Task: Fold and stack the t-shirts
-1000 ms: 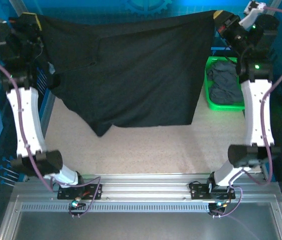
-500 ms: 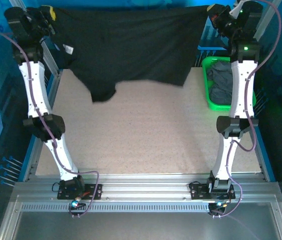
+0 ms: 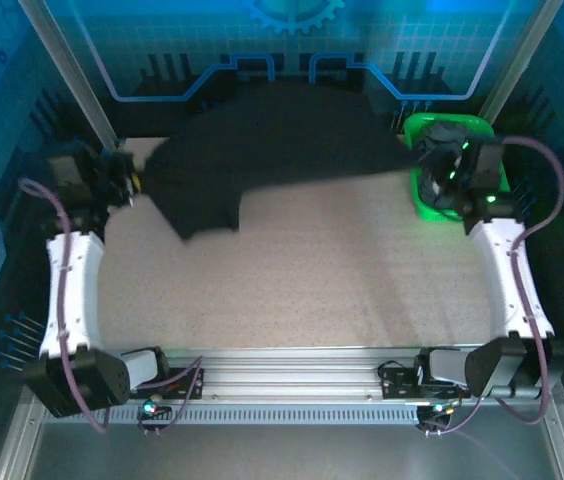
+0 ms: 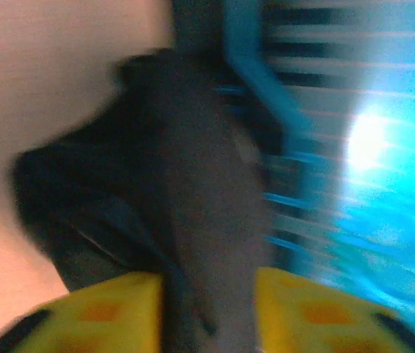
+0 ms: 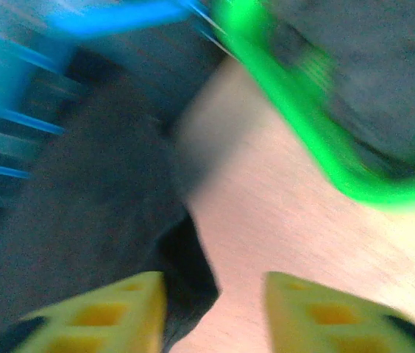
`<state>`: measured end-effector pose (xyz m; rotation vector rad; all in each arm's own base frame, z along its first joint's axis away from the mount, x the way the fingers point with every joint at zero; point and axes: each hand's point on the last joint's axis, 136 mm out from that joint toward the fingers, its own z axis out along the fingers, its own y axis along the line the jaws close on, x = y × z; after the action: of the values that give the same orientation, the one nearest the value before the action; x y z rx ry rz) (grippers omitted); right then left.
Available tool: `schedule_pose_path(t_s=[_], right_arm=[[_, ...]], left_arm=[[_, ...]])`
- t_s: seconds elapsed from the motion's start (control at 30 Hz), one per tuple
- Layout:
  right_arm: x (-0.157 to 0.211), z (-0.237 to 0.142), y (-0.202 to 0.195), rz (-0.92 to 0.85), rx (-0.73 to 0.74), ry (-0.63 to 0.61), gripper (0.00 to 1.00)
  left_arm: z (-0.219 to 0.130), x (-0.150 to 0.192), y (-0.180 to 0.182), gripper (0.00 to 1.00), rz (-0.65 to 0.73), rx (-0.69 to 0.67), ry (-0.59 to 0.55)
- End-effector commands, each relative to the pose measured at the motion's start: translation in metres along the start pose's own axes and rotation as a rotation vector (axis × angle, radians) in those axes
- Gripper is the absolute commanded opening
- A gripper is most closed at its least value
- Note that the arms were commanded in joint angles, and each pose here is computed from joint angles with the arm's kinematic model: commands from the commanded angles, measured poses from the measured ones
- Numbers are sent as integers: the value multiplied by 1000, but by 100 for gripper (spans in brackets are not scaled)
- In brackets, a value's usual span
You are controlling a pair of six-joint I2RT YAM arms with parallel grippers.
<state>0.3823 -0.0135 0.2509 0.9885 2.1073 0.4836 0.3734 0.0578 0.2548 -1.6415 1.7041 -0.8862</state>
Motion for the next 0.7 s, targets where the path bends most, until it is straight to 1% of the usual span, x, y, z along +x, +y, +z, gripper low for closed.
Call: schedule_pose_path(t_s=[0.0,0.03,0.1,0.2,0.3,0.4,0.5,0.6,0.67], right_arm=[[55,24,-83,-5,260,154,57],[62,22,-88,-24,280,169,61],[73,15,-94,-65,298,201,63],[86,8,-91,-129,288,242,62],[104,5,-82,-184,261,292,61],[123,5,-68,-226,215,340,59],[148,12,-51,-264,150,402,58],[174,18,-43,-296,120,470,56],[192,24,-36,-318,87,518,56]], left_arm=[[37,7,131,53,79,-374,64],[35,10,146,57,102,-422,77],[28,20,169,59,142,-481,117],[15,39,187,57,188,-509,169],[1,59,215,54,182,-572,232],[-14,70,244,52,168,-659,258],[-30,69,262,49,188,-747,252],[-47,58,272,49,231,-842,200],[-51,51,273,50,264,-868,173]])
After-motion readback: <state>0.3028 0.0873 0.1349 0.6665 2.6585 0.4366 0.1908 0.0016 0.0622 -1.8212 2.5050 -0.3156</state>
